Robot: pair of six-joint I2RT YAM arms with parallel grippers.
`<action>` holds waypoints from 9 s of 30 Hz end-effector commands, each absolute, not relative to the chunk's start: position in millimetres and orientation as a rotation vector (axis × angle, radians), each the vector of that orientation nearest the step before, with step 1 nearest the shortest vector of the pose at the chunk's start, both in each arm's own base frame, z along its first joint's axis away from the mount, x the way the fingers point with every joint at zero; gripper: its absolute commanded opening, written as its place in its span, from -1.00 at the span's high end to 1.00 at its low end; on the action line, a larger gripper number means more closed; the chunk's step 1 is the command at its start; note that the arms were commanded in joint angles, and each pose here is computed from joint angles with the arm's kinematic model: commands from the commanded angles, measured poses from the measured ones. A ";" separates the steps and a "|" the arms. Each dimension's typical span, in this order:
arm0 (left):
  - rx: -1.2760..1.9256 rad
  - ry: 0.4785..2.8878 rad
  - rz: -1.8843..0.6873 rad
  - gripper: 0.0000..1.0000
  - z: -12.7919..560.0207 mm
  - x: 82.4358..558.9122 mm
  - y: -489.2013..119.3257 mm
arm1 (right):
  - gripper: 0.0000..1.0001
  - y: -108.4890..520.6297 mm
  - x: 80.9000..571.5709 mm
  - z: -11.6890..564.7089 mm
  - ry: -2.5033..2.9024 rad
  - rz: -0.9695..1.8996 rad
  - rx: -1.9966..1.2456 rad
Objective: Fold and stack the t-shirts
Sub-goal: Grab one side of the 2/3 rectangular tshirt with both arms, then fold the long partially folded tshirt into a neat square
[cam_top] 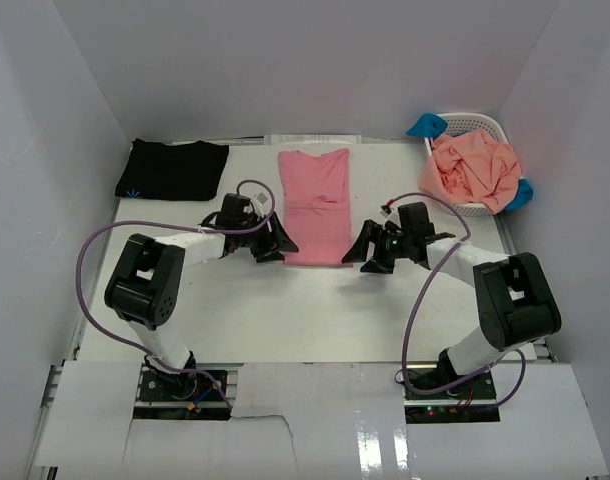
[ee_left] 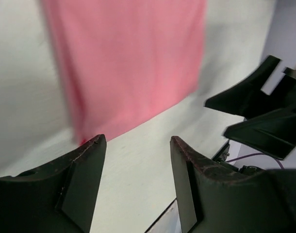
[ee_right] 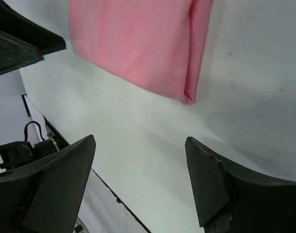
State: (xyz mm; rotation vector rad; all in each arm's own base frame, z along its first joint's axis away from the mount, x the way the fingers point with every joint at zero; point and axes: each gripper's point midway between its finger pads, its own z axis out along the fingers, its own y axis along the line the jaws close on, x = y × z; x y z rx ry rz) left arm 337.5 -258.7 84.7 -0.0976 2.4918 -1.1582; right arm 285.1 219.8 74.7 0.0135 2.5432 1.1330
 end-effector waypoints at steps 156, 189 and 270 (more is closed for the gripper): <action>-0.408 2.476 -1.117 1.00 198.6 353.4 -235.1 | 0.85 250.9 333.4 172.1 2.608 1.063 -0.220; -0.468 2.478 -1.054 1.00 152.3 482.7 -230.9 | 0.85 261.0 457.1 156.3 2.571 1.077 -0.194; -0.007 2.326 -1.157 1.00 61.8 532.2 -289.3 | 0.85 269.1 496.8 52.0 2.334 1.370 -0.046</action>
